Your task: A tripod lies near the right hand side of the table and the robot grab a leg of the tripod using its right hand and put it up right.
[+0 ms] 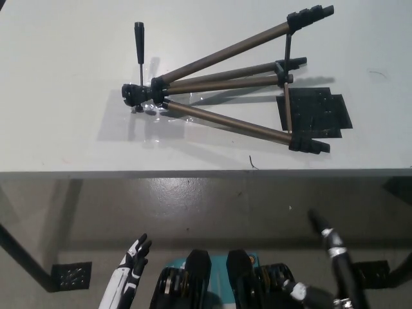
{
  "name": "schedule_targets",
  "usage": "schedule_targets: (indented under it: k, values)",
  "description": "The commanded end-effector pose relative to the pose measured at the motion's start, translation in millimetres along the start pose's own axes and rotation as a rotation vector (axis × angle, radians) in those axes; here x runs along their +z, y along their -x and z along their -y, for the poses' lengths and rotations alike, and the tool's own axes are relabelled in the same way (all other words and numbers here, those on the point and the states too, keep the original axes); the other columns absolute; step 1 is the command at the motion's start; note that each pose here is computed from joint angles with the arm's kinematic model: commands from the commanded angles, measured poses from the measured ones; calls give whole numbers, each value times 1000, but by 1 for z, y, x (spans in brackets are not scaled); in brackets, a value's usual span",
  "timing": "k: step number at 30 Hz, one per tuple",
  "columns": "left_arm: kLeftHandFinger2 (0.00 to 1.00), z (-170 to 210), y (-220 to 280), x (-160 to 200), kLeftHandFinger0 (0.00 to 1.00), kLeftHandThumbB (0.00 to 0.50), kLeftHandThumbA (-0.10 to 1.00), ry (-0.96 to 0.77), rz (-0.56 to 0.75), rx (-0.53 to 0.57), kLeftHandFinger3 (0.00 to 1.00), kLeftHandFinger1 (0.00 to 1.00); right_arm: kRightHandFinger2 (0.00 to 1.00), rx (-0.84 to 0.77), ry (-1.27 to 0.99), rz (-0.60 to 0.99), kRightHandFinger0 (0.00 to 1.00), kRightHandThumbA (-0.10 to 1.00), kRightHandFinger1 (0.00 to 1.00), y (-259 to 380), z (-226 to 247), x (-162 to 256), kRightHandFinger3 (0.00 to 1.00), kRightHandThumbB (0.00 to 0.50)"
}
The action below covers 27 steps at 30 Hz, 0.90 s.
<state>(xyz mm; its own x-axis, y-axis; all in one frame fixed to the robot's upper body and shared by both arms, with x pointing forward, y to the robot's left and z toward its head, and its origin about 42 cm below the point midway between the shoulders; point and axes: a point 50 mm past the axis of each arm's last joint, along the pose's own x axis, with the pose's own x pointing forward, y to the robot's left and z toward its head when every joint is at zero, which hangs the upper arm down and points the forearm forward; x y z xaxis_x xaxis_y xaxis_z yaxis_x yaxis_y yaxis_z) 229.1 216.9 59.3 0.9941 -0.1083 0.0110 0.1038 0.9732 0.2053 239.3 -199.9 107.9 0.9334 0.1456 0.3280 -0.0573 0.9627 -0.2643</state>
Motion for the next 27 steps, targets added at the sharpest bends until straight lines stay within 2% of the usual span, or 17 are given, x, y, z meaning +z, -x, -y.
schedule_targets:
  k: [1,2,5,7,8,9,10,11,13,18,23,27]
  values:
    - [1000,-2,3,13,1000,378,1000,-14,88,15,1000,1000,1000,-136,90,284,1000,1000,1000,-15,34,59,1000,334]
    - [1000,-1,3,12,1000,369,1000,-14,95,9,1000,1000,1000,-158,182,355,1000,1000,1000,-28,51,87,1000,359]
    - [1000,0,3,12,1000,378,1000,-12,94,9,1000,1000,1000,-157,347,404,1000,1000,1000,-51,76,128,1000,388]
    - [1000,-1,3,11,1000,390,1000,-11,94,8,1000,1000,1000,-151,431,428,1000,1000,1000,-69,86,149,1000,409]
    - [1000,-1,2,11,1000,392,1000,-12,95,7,1000,1000,1000,-153,484,439,1000,1000,1000,-77,90,158,1000,382]
    - [1000,0,4,10,1000,393,1000,-9,91,7,1000,1000,1000,-146,496,449,1000,1000,1000,-87,93,167,1000,430]
    - [1000,0,4,9,1000,394,1000,-4,86,8,1000,1000,1000,-129,508,461,1000,1000,1000,-99,96,177,1000,420]
    - [1000,0,5,9,1000,377,1000,-7,89,7,1000,1000,1000,-125,513,485,1000,1000,1000,-116,99,189,1000,445]
    - [1000,-1,6,8,1000,366,1000,-10,96,4,1000,1000,1000,-112,606,501,1000,1000,1000,-144,101,209,1000,448]
    - [1000,0,7,7,1000,383,1000,-13,84,5,1000,1000,1000,-61,696,509,1000,1000,1000,-194,93,239,1000,444]
    - [1000,0,6,7,1000,377,1000,-10,85,-2,1000,1000,1000,5,805,515,1000,1000,1000,-238,73,258,1000,453]
    - [1000,1,11,5,1000,362,1000,-16,77,-3,1000,1000,1000,75,898,460,1000,1000,1000,-271,58,263,1000,466]
